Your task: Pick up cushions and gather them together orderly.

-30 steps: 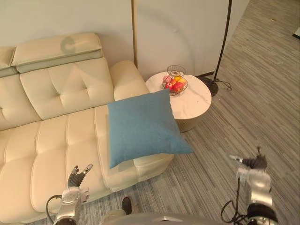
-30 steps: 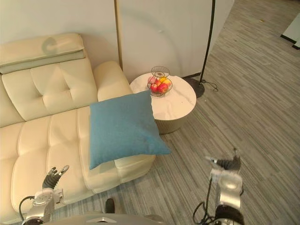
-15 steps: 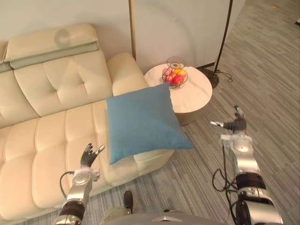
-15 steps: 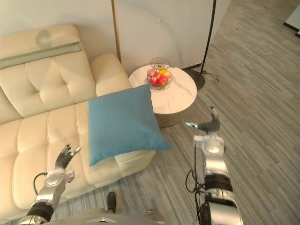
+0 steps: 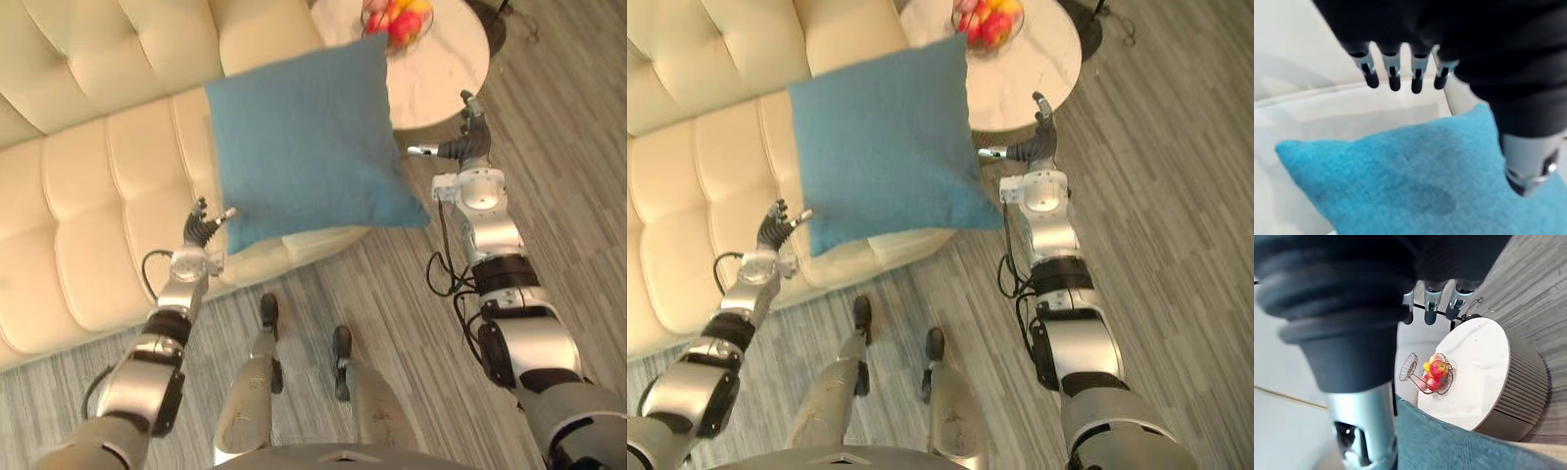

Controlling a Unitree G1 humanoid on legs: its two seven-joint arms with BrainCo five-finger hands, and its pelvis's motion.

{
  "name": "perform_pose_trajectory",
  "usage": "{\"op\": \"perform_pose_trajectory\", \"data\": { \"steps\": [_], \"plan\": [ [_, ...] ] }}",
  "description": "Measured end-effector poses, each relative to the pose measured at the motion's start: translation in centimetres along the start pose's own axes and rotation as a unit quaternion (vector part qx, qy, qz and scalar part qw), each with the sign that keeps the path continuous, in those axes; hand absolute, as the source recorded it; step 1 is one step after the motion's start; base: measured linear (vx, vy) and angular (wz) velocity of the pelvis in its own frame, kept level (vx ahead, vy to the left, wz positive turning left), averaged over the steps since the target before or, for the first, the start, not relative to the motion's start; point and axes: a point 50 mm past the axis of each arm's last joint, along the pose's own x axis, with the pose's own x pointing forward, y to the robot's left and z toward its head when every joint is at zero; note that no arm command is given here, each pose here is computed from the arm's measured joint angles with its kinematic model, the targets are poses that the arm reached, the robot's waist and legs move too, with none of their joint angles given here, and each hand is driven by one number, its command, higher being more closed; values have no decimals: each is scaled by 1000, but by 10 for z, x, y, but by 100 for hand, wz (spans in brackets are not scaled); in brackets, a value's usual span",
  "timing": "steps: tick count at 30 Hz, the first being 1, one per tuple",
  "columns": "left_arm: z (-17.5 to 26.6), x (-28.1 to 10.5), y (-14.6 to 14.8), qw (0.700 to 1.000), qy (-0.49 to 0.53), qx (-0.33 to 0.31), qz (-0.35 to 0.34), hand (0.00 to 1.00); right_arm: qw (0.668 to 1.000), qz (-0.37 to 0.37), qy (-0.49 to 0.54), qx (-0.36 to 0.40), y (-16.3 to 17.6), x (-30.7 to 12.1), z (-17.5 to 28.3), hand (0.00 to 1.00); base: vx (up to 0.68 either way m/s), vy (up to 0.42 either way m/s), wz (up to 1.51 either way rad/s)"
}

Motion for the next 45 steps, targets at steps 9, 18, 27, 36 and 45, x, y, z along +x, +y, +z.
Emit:
{"op": "perform_pose_trajectory", "data": {
  "steps": [9, 18, 27, 36, 45],
  "plan": [
    [91, 21, -27, 994, -107, 8, -34, 100, 998, 25, -26, 60, 40, 16, 41, 100, -70, -10, 7],
    [105, 21, -38, 993, -118, -4, -29, 100, 996, 61, -44, 47, 62, 14, 54, 100, 18, -6, 2],
    [137, 17, -29, 984, -173, -29, -15, 100, 993, 72, -90, 41, 60, 14, 72, 100, 35, 26, 4],
    [129, 5, -30, 980, -189, -57, -21, 100, 994, 92, -42, 49, 66, -16, 24, 100, 37, -32, 8],
    [114, -9, -37, 977, -193, -88, -34, 100, 990, 78, 21, 118, 70, -49, -17, 100, -7, -53, 4]
  ]
}}
